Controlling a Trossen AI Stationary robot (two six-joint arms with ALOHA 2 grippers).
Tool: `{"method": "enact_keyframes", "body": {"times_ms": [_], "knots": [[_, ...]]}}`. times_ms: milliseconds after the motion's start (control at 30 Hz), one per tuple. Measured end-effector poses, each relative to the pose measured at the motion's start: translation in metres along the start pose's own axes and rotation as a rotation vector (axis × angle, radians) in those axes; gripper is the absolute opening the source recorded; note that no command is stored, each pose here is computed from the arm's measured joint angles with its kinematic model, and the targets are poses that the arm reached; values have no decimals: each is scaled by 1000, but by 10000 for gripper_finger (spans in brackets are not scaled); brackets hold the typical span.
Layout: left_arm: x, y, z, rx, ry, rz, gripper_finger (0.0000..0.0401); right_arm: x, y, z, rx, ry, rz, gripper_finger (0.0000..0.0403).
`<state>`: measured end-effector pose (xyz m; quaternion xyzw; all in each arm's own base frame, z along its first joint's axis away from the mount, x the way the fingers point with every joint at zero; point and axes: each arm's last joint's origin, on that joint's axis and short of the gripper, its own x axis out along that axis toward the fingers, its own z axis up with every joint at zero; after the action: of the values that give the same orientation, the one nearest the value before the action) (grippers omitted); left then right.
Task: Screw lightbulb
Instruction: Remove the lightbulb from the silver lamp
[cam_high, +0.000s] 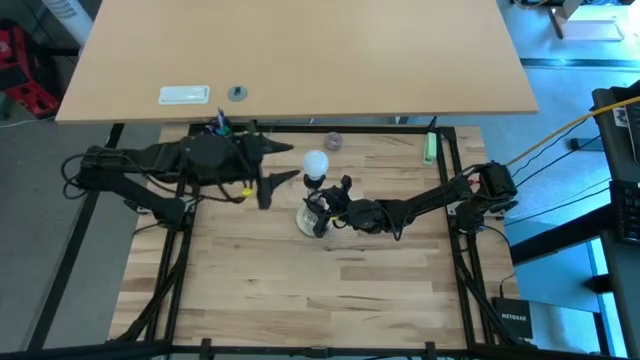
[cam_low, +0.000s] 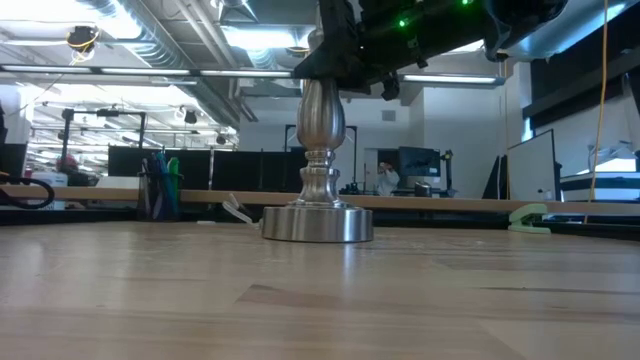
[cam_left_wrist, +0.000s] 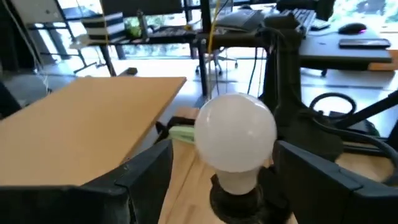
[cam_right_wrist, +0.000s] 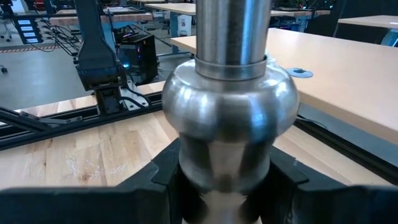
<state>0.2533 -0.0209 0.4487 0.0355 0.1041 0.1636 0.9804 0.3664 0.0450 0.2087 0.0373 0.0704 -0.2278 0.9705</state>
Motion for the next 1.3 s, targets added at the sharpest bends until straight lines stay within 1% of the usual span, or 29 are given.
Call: {"method": "enact_keyframes", "body": {"times_ms": [233,467,533,633,667,733,800,867,967,1000,1033,1200,1267,1300], "knots": [[18,-10,-6,-34,28,-110,265,0,0,0,-1,0,-2,138],[8,-25,-3,-66,6,-191,265,0,0,0,-15,0,0,138],[5,-32,-2,-88,-1,-264,265,0,0,0,-3,-1,-1,138],[6,-42,-6,-94,32,-421,265,0,0,0,-2,-1,2,138],[7,-45,-7,-91,41,-442,265,0,0,0,-4,-1,0,138],[8,-48,-9,-83,49,-452,265,0,0,0,-2,-1,2,138],[8,-48,-9,-69,42,-413,265,0,0,0,-3,0,2,138],[5,-42,-7,-62,31,-302,265,0,0,0,-3,0,2,138],[1,-32,-6,-34,24,-93,265,0,0,0,-3,0,2,138],[2,-29,-7,-28,26,-41,265,0,0,0,-3,0,2,138],[3,-26,-7,-23,35,-16,265,0,0,0,-3,0,2,138],[18,-23,-16,-26,80,23,265,0,0,0,-4,-1,1,138],[20,-24,-14,-33,66,-3,265,0,0,0,-4,-1,1,138],[19,-25,-14,-36,60,-34,265,0,0,0,-5,-1,0,138]]}}
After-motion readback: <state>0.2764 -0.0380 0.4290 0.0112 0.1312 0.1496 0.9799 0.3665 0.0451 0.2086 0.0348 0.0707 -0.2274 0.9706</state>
